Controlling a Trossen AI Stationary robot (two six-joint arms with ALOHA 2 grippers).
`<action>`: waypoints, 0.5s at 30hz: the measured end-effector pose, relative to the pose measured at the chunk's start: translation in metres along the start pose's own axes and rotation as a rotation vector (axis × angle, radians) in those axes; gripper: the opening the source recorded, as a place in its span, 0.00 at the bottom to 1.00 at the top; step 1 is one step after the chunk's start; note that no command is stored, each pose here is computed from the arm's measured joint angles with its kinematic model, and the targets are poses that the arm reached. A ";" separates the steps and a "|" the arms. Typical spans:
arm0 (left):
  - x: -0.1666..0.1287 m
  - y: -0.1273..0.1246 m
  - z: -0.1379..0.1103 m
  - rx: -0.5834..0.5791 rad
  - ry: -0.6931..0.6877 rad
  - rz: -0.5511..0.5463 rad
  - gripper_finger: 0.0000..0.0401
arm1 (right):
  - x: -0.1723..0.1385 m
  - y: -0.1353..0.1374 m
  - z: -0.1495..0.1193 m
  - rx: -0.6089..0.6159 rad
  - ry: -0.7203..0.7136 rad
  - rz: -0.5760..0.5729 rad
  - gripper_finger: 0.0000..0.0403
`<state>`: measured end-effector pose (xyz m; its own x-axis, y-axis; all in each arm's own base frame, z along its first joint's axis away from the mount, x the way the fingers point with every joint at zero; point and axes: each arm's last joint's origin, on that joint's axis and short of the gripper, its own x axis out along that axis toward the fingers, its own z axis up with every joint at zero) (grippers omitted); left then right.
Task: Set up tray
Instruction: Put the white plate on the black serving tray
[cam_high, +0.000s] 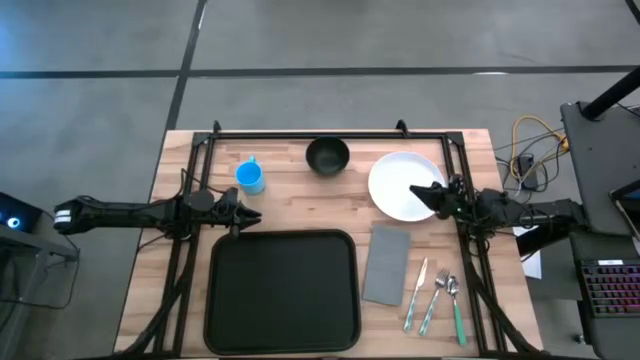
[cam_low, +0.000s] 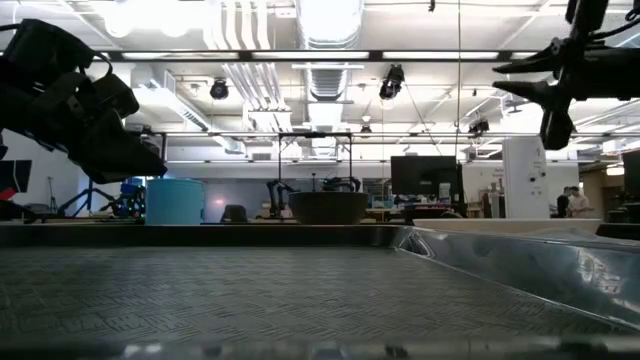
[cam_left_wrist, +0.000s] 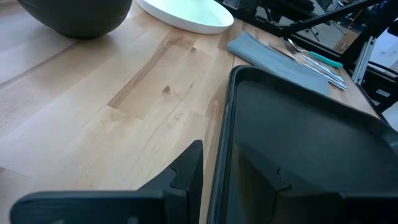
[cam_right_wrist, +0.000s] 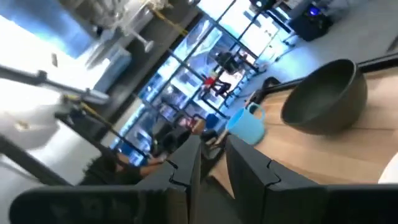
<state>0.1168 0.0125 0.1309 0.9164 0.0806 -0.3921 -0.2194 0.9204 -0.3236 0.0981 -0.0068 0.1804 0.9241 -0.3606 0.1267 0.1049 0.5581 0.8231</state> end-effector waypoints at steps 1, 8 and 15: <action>0.000 0.000 0.000 0.000 0.000 0.000 0.18 | 0.000 -0.002 -0.002 0.034 0.020 -0.026 0.17; 0.000 0.000 0.000 0.000 0.000 0.000 0.18 | 0.004 -0.013 -0.017 0.204 0.211 -0.118 0.17; 0.000 0.000 0.000 0.000 0.000 0.000 0.18 | 0.013 -0.015 -0.024 0.169 0.238 -0.156 0.17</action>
<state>0.1168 0.0125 0.1309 0.9163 0.0805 -0.3924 -0.2194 0.9204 -0.3236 0.1167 -0.0022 0.1564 0.9637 -0.2361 -0.1243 0.2076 0.3712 0.9050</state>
